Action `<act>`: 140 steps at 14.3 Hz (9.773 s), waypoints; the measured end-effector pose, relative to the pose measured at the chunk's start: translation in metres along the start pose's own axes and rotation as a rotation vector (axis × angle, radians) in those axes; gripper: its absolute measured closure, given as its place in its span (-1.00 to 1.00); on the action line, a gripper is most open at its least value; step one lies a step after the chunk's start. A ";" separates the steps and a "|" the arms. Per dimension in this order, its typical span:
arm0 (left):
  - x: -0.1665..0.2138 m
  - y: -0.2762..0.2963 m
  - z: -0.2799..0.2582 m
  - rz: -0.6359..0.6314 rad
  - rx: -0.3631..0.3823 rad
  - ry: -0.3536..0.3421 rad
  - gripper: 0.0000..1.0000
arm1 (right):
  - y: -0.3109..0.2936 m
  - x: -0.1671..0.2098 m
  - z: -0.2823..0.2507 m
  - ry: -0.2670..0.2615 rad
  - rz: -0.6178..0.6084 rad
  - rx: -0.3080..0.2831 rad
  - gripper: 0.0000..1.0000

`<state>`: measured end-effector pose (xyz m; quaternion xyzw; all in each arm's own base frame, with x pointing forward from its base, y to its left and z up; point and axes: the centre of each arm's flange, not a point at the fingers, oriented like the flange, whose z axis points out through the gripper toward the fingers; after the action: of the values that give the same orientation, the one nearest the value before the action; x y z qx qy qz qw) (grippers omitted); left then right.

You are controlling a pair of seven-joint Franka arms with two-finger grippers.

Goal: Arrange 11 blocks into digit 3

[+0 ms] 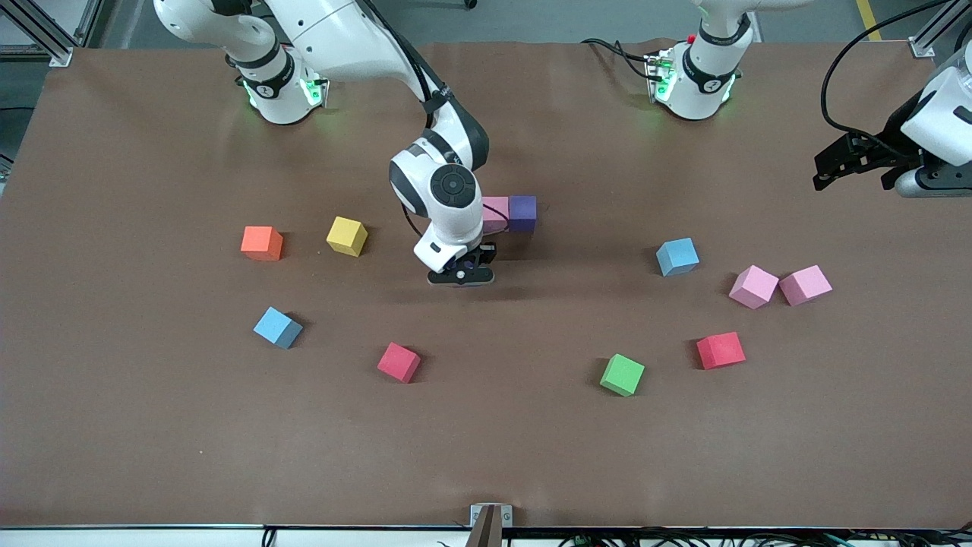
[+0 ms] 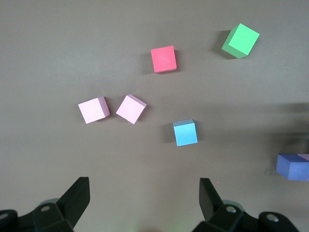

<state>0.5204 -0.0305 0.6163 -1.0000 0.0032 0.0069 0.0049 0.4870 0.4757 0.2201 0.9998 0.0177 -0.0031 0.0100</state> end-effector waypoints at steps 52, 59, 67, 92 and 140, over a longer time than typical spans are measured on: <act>0.209 0.162 0.338 -0.929 -0.177 -0.025 -1.00 | 0.315 0.147 -0.087 0.004 0.515 -0.121 -1.00; 0.212 0.181 0.379 -0.929 -0.197 -0.001 -1.00 | 0.464 0.150 -0.033 -0.001 0.563 0.005 -1.00; 0.206 0.188 0.416 -0.976 -0.175 -0.033 -0.77 | 0.427 0.133 0.007 -0.019 0.572 0.082 -1.00; -0.035 0.407 0.386 -1.623 -0.216 -0.095 -0.15 | 0.422 0.121 0.011 -0.077 0.494 0.081 -0.56; -0.022 0.442 0.372 -1.594 -0.204 -0.085 -1.00 | 0.050 0.100 -0.013 -0.039 0.071 0.070 0.00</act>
<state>0.4907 -0.4686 0.2403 -0.6958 -0.7123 0.0396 -0.0830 0.5890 0.4299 0.2335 0.9993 -0.0179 -0.0227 -0.0246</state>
